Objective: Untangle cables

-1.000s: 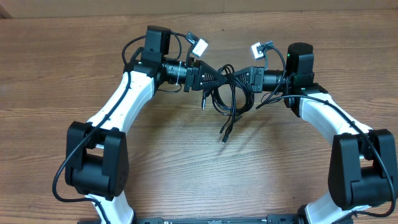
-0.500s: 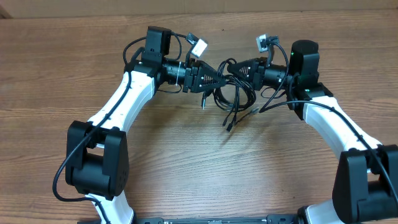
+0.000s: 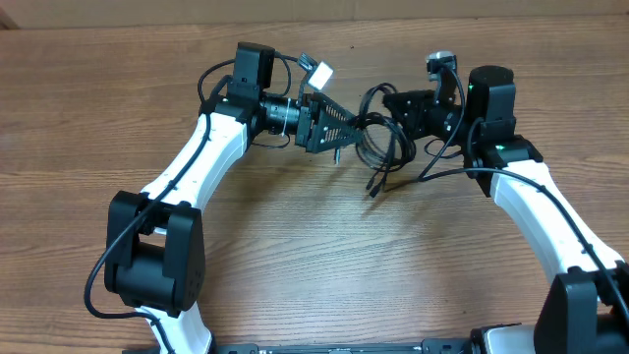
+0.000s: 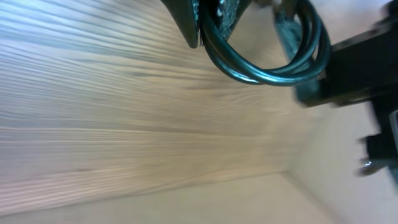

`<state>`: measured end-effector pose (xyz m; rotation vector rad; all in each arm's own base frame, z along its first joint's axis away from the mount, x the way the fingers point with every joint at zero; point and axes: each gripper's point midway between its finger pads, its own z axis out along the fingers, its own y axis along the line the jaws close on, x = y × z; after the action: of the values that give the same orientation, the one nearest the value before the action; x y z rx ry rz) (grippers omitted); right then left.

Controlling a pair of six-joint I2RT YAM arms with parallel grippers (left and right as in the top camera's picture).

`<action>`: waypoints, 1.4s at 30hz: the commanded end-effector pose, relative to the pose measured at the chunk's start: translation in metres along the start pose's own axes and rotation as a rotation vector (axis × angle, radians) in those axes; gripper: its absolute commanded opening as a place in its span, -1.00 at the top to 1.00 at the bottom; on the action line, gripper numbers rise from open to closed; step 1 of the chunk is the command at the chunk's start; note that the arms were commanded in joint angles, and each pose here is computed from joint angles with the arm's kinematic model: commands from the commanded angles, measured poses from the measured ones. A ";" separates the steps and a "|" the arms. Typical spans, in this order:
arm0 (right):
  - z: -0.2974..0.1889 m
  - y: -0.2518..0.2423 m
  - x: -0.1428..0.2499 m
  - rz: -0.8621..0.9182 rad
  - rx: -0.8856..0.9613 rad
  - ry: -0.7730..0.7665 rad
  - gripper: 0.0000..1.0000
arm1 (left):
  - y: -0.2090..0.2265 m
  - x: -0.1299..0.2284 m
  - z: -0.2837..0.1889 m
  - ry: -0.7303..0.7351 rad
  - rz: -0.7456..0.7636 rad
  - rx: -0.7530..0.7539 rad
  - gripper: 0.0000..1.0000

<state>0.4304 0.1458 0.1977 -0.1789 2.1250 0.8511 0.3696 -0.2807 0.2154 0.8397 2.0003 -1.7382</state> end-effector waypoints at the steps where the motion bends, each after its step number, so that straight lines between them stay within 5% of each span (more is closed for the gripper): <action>1: -0.028 -0.034 -0.043 -0.049 0.291 -0.135 0.92 | 0.043 -0.007 -0.007 -0.073 -0.332 -0.280 -0.99; 8: -0.048 -0.049 -0.036 -0.016 0.433 -0.098 0.92 | 0.068 -0.011 -0.016 -0.215 -0.760 -0.403 -0.99; 16: -0.053 -0.032 -0.034 0.011 0.366 -0.085 0.92 | 0.057 -0.004 0.006 -0.174 -0.785 -0.381 -0.99; 28: -0.067 0.016 -0.034 0.060 0.177 -0.015 0.93 | 0.044 0.007 0.038 -0.030 -0.336 -0.393 -0.84; 42: -0.084 0.023 -0.015 0.275 0.083 0.093 0.93 | 0.036 0.019 0.065 0.049 -0.139 -0.409 -0.67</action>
<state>0.3778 0.1077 0.2300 0.1317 2.3650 0.8840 0.3833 -0.3227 0.1588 0.4710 2.4425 -1.3493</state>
